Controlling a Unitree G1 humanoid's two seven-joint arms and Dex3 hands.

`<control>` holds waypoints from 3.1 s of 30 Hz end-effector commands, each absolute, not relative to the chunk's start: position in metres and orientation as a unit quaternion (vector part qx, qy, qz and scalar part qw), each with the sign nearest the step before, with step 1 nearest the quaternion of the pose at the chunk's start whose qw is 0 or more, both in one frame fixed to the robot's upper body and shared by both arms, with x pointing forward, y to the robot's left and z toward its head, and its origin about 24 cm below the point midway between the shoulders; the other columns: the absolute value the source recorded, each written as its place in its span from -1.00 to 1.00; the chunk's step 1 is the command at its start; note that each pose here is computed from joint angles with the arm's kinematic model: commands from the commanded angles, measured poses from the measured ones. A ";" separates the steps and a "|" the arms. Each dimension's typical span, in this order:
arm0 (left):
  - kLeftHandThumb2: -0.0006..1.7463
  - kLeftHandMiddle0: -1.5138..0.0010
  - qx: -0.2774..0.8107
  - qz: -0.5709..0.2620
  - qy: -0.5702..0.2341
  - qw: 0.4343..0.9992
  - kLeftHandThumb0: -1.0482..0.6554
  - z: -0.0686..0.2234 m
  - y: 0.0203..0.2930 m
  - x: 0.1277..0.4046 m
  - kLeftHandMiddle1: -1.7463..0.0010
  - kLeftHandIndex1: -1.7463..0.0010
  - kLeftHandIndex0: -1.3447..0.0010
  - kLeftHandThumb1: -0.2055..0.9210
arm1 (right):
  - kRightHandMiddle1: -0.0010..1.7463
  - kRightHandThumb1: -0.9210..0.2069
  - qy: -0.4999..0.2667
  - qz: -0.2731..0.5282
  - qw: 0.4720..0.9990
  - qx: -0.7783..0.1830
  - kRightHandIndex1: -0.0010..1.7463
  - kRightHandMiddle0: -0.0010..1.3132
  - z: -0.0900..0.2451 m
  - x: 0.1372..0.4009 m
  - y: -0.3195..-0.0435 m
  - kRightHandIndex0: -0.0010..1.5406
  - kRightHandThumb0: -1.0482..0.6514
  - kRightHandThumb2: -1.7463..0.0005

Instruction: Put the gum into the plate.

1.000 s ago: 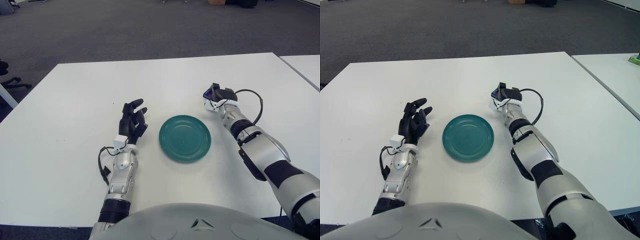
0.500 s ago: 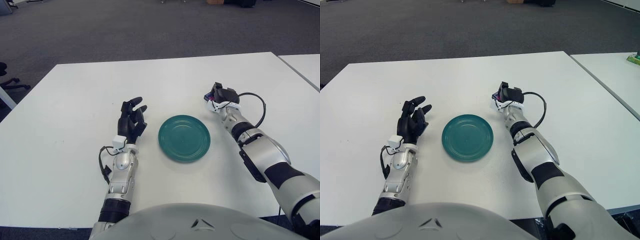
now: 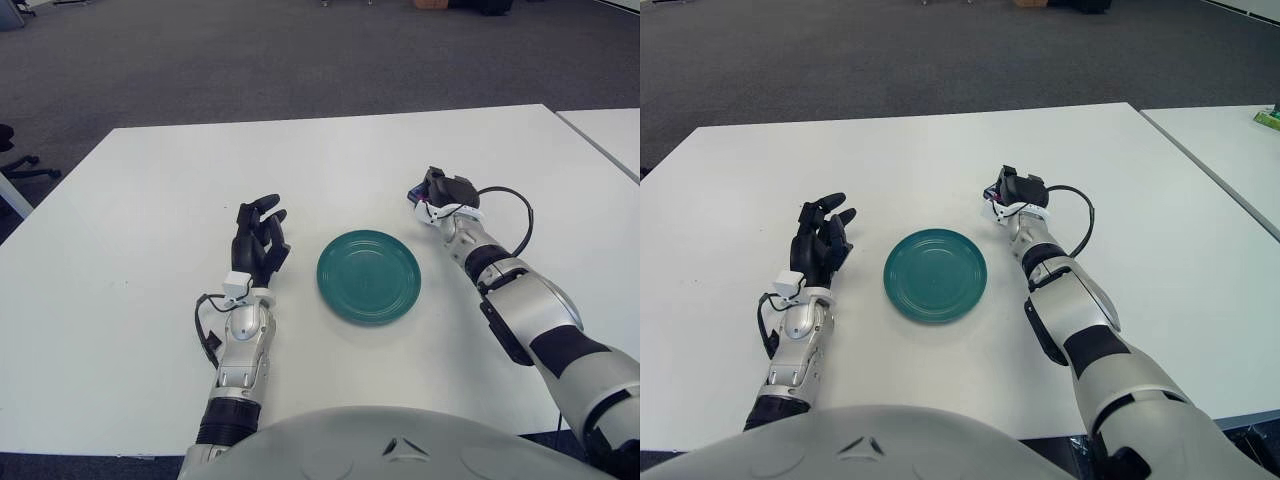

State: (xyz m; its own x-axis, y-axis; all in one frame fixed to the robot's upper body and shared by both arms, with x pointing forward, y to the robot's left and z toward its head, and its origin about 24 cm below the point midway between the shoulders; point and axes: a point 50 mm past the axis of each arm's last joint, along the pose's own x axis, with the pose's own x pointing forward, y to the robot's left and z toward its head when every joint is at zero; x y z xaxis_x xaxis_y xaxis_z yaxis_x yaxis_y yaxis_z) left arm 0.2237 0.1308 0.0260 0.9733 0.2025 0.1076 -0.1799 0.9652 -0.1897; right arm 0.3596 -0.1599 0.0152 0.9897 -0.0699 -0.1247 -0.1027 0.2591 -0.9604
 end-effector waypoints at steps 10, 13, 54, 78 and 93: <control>-0.20 0.53 -0.115 0.097 -0.076 0.986 -0.66 0.030 0.124 0.224 -0.03 -0.36 0.56 1.00 | 1.00 -0.54 0.107 0.029 0.792 -0.601 0.81 -0.45 -0.006 0.345 -0.163 0.03 -0.22 -0.01; -0.20 0.54 -0.114 0.097 -0.077 0.986 -0.66 0.029 0.124 0.225 -0.03 -0.36 0.56 1.00 | 1.00 -0.54 0.109 0.030 0.790 -0.603 0.84 -0.45 -0.006 0.346 -0.163 0.04 -0.22 -0.01; -0.18 0.53 -0.114 0.095 -0.085 0.985 -0.68 0.028 0.124 0.228 -0.02 -0.33 0.59 1.00 | -1.00 -1.00 0.214 0.064 0.754 -0.618 -1.00 -1.00 -0.009 0.348 -0.159 -1.00 -1.00 0.24; -0.22 0.52 -0.116 0.099 -0.086 0.985 -0.64 0.028 0.125 0.230 -0.06 -0.34 0.56 1.00 | -1.00 -1.00 0.199 0.099 0.724 -0.653 -0.99 -1.00 -0.009 0.349 -0.153 -0.98 -1.00 0.16; -0.22 0.53 -0.138 0.077 -0.082 0.984 -0.64 0.031 0.117 0.237 -0.07 -0.35 0.57 1.00 | -0.26 -1.00 0.208 0.137 0.668 -0.701 -0.53 -0.97 0.008 0.360 -0.138 -0.49 -0.93 0.14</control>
State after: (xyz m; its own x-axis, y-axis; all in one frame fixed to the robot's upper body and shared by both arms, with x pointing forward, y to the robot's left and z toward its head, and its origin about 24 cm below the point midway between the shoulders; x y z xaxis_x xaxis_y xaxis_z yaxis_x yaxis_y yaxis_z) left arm 0.2319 0.1292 0.0280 0.9713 0.1852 0.1494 -0.1483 0.9621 -0.2286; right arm 0.3628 -0.1406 0.0120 0.9077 -0.1140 -0.4038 -0.4089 -0.0246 -0.9122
